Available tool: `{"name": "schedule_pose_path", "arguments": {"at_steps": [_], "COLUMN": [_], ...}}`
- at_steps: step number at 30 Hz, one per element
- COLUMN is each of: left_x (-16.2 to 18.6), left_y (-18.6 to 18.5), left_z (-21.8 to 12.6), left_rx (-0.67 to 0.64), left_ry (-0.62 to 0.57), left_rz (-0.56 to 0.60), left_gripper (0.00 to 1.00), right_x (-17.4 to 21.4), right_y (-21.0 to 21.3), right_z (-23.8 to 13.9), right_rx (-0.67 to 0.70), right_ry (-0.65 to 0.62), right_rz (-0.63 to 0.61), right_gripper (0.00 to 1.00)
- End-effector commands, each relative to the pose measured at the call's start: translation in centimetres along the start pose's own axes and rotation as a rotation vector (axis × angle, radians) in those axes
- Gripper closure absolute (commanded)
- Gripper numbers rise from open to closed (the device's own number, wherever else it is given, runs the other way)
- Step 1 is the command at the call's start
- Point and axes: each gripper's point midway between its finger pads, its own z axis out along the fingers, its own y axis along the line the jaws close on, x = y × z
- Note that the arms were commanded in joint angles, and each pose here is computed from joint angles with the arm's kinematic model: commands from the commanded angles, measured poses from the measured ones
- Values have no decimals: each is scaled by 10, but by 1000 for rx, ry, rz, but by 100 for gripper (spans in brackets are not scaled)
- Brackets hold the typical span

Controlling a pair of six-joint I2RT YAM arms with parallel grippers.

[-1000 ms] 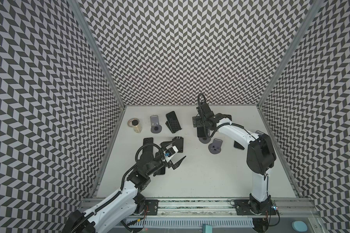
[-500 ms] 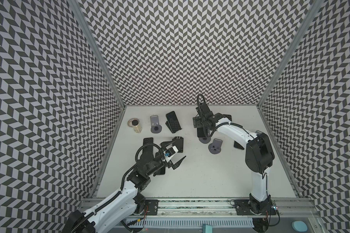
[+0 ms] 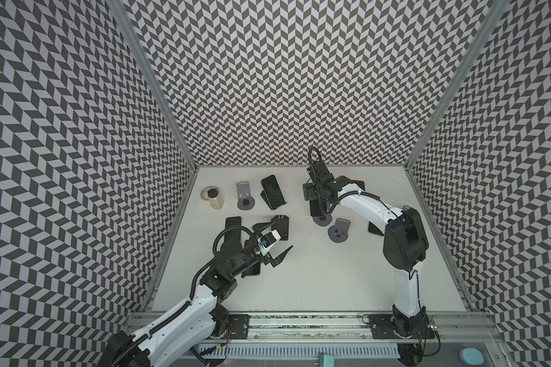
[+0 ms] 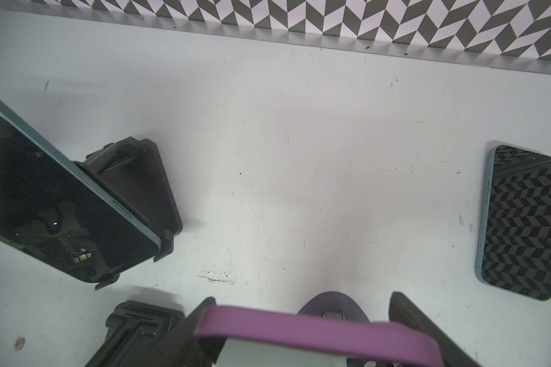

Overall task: Remove the phone from the phone stand
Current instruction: 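Pull the purple-edged phone upward off the grey stand with the right gripper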

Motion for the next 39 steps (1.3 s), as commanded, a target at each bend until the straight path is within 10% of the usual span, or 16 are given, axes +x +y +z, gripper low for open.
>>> {"name": "schedule_pose_path", "arguments": {"at_steps": [1,39], "left_x": [-3,-6], "left_y": [-3,-7], "left_z": [-1,-2], "left_rx": [5,22], "left_ry": [-16,-23], "left_rz": [28,39], "left_gripper": [0,0], "right_x": [-3,-5], "right_y": [-2,-6], "right_z": [4,-4], "right_rx": [15,47], "right_ry": [12,54], "right_rz": [12,7], "right_gripper": [17,29]}}
